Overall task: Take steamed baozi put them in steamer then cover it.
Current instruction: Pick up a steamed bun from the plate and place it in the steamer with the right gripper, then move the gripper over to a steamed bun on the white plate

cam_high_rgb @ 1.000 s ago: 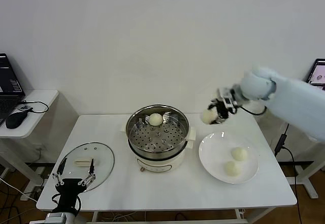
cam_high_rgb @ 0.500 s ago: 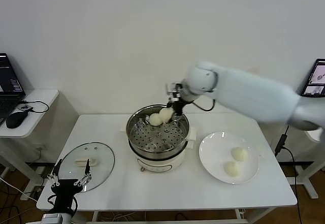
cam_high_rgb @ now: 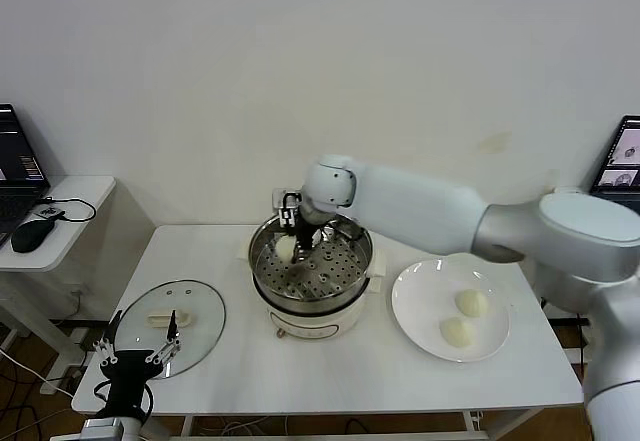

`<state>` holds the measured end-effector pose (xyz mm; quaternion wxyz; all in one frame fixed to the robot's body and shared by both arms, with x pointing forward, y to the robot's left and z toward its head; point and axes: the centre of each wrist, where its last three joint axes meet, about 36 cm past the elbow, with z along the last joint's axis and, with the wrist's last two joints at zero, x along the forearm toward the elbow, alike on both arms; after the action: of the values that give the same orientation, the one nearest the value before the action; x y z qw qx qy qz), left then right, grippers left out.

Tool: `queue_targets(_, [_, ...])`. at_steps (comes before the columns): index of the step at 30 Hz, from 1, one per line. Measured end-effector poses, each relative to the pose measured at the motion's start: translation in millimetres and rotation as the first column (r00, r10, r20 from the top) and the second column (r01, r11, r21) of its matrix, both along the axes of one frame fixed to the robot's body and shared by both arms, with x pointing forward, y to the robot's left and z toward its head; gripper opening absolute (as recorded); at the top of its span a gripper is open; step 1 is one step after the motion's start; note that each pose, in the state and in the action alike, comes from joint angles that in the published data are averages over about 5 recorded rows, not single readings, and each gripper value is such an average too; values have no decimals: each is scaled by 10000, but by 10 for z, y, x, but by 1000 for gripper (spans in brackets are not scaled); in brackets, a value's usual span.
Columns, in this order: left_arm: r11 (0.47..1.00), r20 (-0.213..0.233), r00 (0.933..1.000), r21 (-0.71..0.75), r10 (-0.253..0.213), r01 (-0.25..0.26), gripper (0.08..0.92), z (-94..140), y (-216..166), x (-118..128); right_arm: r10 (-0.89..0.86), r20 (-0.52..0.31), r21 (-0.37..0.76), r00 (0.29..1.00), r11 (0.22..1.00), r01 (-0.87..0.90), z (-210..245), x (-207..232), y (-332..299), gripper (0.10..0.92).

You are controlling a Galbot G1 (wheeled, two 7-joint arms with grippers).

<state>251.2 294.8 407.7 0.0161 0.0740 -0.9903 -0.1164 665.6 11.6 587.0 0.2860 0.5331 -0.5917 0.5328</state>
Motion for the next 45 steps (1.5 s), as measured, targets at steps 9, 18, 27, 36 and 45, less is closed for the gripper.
queue_targets(9, [10000,2,10000,-7,46,-46,823,-7,18,11,-204,19,57,9998,9998,204,-173,42,159,602])
queue_targets(18, [10000,17,10000,-17,54,-54,823,-3,19,13,-167,1,90,9999,9998,167,-98,60,121,790])
queue_targets(27, [10000,146,9999,-38,27,-26,823,79,32,33,587,145,-330,9982,9978,-582,378,59,-406,823])
queue_targets(36, [9999,185,9998,26,-118,118,823,148,18,15,964,147,-1104,9952,9894,-942,891,-68,-1539,823])
queue_targets(45, [9998,39,9998,34,-204,204,823,130,-19,-33,587,-141,-1686,9982,9838,-602,756,-464,-2720,823])
